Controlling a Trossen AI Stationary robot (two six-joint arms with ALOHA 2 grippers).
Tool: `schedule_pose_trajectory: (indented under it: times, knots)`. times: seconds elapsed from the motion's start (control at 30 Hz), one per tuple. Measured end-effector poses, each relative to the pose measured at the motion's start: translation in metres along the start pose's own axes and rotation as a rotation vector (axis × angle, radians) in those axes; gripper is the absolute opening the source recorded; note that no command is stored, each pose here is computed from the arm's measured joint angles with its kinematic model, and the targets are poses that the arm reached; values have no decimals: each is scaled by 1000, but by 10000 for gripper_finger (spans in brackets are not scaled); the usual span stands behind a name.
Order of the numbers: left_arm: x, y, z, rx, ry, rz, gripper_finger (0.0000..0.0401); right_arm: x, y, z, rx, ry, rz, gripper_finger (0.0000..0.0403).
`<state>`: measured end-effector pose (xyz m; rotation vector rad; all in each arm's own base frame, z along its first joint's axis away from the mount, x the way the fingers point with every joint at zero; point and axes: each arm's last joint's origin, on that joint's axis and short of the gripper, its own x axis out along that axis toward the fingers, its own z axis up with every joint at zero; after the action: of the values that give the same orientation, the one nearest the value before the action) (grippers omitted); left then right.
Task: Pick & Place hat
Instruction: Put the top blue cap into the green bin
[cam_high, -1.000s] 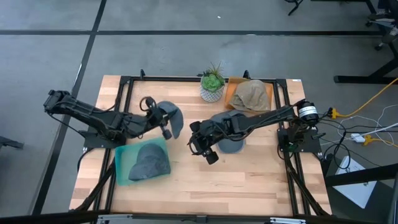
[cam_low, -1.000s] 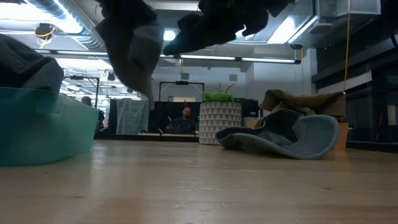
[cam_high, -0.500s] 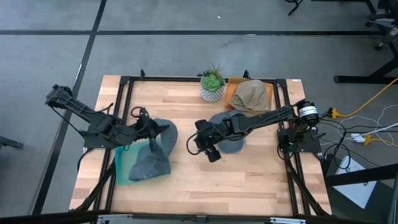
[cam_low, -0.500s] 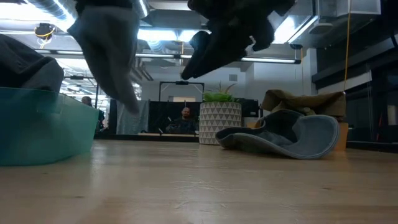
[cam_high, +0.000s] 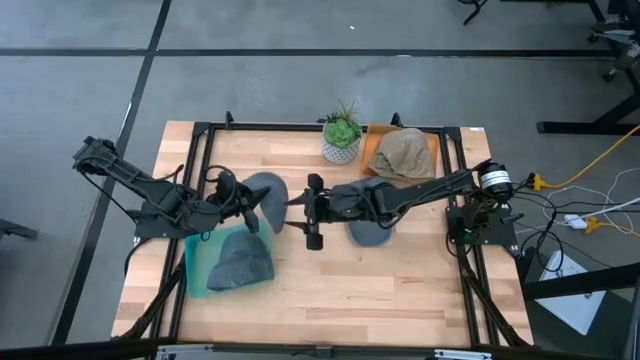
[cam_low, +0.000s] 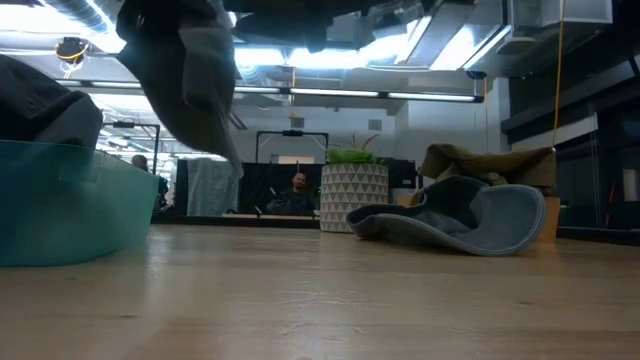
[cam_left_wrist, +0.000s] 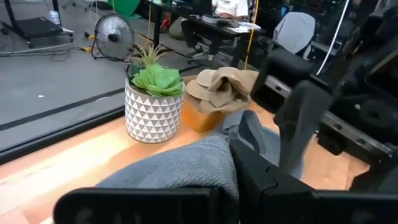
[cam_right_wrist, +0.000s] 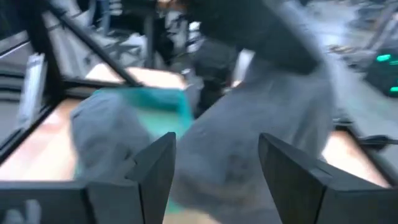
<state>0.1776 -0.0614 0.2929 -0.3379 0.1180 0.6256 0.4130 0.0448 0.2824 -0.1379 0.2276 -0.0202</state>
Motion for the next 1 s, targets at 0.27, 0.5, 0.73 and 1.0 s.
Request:
schedule_pose_trajectory:
  times: [0.27,0.5,0.73,1.0]
  knots:
    - [2,-11,9,18,-57,-70,15,0,-8,9,25,-82,-143,227]
    - [2,-15,14,39,-85,-113,15,0,-14,13,49,-133,-138,227]
    - [2,-15,15,87,-92,-118,30,1,-18,10,53,-121,-56,113]
    - [1,-18,14,95,-58,-202,89,1,-17,9,17,-105,-36,18]
